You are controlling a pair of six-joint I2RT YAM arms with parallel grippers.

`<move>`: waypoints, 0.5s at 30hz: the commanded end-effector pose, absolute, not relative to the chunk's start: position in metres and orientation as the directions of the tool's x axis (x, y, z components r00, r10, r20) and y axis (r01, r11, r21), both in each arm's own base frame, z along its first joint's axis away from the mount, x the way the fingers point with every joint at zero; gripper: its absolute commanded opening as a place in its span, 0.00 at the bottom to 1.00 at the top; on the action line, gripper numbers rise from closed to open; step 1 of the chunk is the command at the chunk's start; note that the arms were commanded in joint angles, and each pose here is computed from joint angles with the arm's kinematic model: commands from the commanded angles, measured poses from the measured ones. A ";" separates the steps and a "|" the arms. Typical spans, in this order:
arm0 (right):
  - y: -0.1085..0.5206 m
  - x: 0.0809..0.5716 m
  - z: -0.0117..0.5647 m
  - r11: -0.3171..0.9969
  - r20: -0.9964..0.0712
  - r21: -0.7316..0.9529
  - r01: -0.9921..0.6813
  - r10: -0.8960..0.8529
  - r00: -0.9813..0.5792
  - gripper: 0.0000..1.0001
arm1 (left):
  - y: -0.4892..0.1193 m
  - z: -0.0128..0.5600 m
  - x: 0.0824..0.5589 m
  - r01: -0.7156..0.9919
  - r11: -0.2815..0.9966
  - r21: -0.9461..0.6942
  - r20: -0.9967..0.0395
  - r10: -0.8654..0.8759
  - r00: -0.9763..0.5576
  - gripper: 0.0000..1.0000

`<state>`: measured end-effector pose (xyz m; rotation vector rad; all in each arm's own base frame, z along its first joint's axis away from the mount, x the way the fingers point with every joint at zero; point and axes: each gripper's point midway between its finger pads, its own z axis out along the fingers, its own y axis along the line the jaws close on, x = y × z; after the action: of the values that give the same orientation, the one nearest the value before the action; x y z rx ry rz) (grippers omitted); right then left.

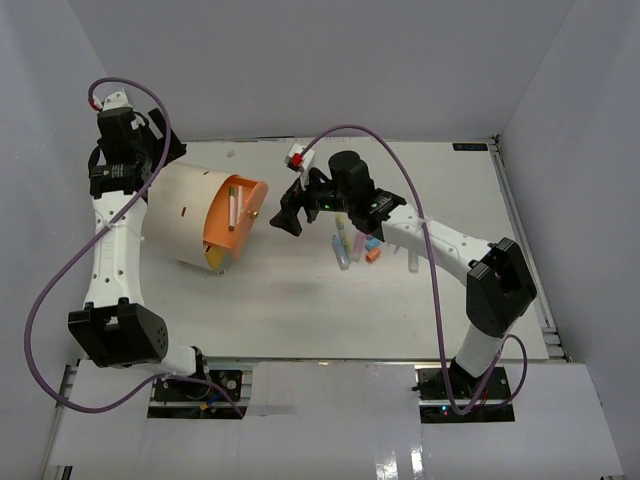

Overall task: Sort the stationery into containers
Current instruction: Close the drawer in the storage box.

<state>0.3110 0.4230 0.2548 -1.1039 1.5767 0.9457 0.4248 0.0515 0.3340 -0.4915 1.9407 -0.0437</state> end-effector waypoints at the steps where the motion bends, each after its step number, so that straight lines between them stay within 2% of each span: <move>1: 0.445 0.314 0.287 0.248 -0.989 0.002 -0.969 -0.146 -0.040 1.00 | 0.061 0.358 0.434 -0.286 0.917 -0.278 -0.897 -0.355 -0.265 0.98; 6: 0.460 0.317 0.281 0.235 -0.987 0.010 -0.972 -0.152 -0.047 1.00 | 0.065 0.344 0.445 -0.273 0.931 -0.242 -0.899 -0.321 -0.298 0.98; 8: 0.465 0.318 0.278 0.228 -0.986 0.015 -0.973 -0.156 -0.052 0.96 | 0.066 0.335 0.448 -0.270 0.935 -0.229 -0.896 -0.311 -0.316 0.98; 15: 0.485 0.318 0.266 0.189 -0.985 0.038 -0.981 -0.159 -0.069 0.92 | 0.066 0.314 0.446 -0.277 0.937 -0.212 -0.888 -0.303 -0.347 0.98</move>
<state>0.3181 0.4697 0.2412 -1.1548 1.5527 0.9954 0.4489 0.0670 0.3074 -0.4475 1.9735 -0.0302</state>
